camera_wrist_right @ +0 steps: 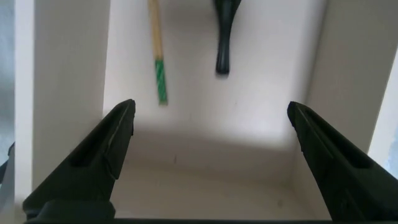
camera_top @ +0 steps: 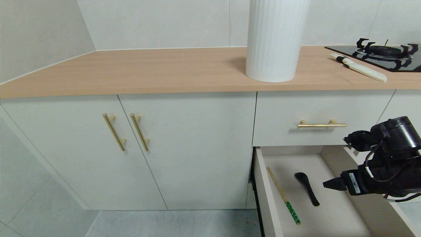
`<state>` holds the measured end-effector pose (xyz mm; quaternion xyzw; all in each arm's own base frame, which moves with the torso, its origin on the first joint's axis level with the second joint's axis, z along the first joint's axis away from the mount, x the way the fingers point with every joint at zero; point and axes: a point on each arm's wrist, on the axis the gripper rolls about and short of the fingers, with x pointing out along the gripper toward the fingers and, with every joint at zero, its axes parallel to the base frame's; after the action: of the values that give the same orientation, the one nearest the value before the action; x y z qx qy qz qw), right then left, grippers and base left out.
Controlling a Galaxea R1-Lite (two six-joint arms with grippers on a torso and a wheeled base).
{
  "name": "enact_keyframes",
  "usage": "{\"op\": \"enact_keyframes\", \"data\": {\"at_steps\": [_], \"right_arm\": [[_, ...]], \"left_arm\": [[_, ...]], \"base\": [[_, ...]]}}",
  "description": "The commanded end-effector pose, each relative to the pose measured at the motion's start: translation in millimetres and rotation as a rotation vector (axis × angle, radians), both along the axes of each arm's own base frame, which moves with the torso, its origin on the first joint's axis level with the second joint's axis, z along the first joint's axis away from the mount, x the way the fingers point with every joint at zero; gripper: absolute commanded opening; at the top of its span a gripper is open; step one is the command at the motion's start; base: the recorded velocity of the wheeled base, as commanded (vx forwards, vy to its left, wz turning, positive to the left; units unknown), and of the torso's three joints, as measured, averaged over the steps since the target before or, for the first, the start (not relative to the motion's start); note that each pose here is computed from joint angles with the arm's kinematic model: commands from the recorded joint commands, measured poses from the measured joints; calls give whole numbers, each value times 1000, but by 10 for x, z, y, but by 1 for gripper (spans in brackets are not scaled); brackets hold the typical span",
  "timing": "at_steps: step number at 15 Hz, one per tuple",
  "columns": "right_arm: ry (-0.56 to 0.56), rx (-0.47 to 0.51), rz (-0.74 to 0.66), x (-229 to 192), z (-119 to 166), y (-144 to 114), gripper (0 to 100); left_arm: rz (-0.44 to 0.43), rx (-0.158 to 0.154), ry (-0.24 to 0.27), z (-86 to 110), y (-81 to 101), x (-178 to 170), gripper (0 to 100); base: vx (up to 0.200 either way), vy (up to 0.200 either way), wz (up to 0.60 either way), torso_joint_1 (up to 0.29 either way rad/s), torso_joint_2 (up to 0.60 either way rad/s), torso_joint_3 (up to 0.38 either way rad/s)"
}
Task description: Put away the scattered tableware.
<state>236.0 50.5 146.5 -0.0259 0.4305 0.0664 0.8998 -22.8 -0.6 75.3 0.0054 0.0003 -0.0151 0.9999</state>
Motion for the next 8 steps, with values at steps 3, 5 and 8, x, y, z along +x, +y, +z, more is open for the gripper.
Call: {"op": "enact_keyframes", "data": {"at_steps": [3,5,8], "right_arm": [[12,-3,5,0,-30,9,100],[13,-5,4,-10,-31,7,100],[14,-10,26,-67,-34,38,100]], "left_arm": [[0,0,1,0,0,0,100],[1,0,1,0,0,0,100],[1,0,1,0,0,0,100]], "base": [[-200,0,0,1,4,5],[-200,0,0,-2,2,2],[0,0,0,0,0,0]]}}
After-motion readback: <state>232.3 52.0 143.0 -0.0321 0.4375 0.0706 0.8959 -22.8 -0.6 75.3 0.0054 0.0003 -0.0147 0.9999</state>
